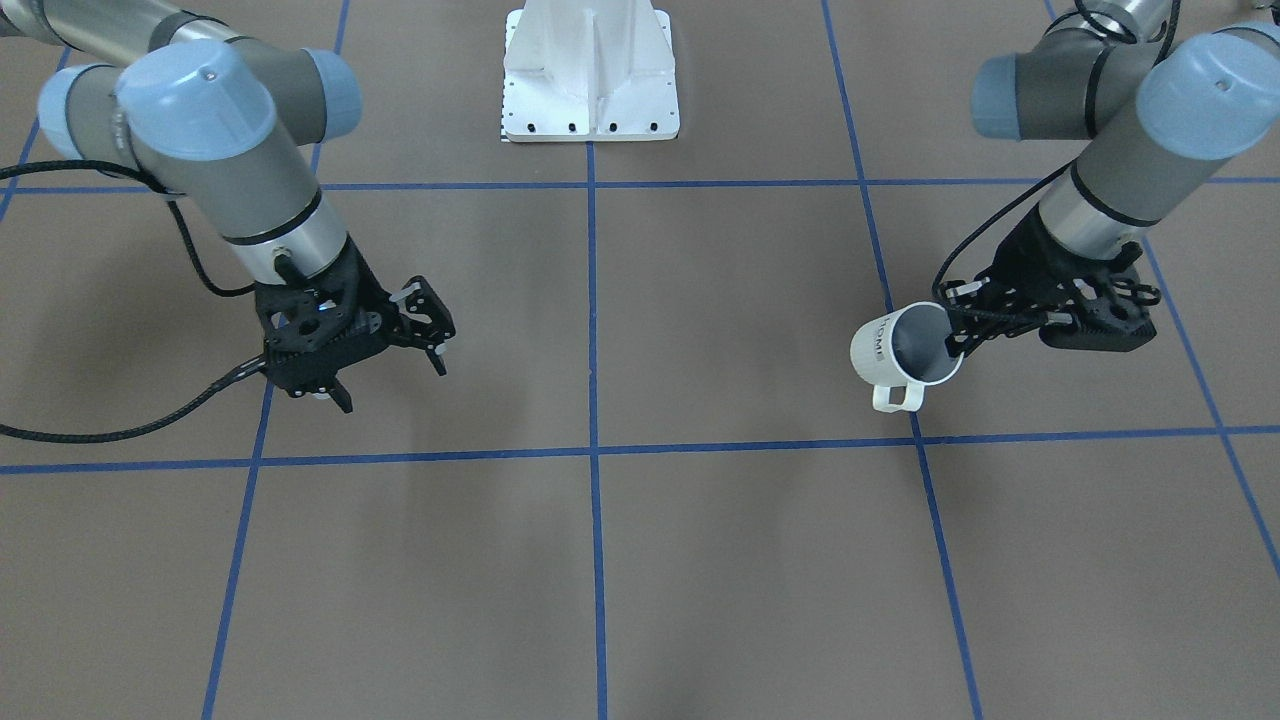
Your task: Left arm hands cup to right arm to dump lemon
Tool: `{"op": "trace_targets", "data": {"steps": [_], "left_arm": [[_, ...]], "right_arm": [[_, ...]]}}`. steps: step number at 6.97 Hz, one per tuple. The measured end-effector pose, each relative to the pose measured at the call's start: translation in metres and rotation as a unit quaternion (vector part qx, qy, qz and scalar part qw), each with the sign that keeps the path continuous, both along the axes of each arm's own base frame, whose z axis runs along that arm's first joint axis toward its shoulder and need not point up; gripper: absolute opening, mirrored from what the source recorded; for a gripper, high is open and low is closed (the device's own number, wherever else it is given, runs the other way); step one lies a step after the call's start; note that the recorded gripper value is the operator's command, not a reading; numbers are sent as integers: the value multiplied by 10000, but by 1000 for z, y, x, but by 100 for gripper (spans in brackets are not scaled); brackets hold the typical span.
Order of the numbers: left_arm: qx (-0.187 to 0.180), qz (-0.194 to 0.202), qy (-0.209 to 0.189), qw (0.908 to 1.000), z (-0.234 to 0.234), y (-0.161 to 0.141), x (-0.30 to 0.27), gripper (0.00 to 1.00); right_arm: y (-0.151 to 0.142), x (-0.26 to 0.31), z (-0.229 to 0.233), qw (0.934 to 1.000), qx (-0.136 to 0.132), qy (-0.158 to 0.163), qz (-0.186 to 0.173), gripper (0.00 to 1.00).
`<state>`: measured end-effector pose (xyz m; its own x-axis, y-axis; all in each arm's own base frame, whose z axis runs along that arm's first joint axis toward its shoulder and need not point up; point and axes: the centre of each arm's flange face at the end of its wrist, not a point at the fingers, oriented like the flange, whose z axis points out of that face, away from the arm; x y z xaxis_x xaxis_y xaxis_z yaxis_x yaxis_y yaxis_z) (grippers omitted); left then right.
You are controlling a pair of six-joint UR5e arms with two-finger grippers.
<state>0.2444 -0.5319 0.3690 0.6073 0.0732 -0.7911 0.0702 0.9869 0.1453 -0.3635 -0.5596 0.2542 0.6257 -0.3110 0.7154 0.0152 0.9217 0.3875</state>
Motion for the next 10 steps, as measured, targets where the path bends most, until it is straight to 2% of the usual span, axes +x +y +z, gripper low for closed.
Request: {"op": "trace_targets", "data": {"steps": [1,3,4,6,7,8,9,10], "left_arm": [[391,124,-148,9990,29,22,-19,0],[1245,288,-183,9916,79,55,-48,0],[1604,266,-164,9865,103,64,-58,0],[2095,139,-101,9777,164,66,-64,0],[2191,139,-90,9756,185,66,-63,45],[2244,180,-118,9743,196,66,-63,76],[2257,221,-167,9738,204,66,-62,99],[2248,244,-182,9739,208,66,-62,100]], "right_arm": [[-10,19,14,9997,-170,178,-8,98],[-27,61,35,9973,-298,664,-74,98],[-30,84,46,9959,-294,848,-120,100],[-27,127,69,9946,-310,982,-84,100],[-29,149,80,9946,-331,978,-126,100],[-33,171,90,9944,-390,953,-215,100],[-36,189,96,9940,-509,942,-221,100],[-38,205,101,9936,-605,942,-156,100]]}}
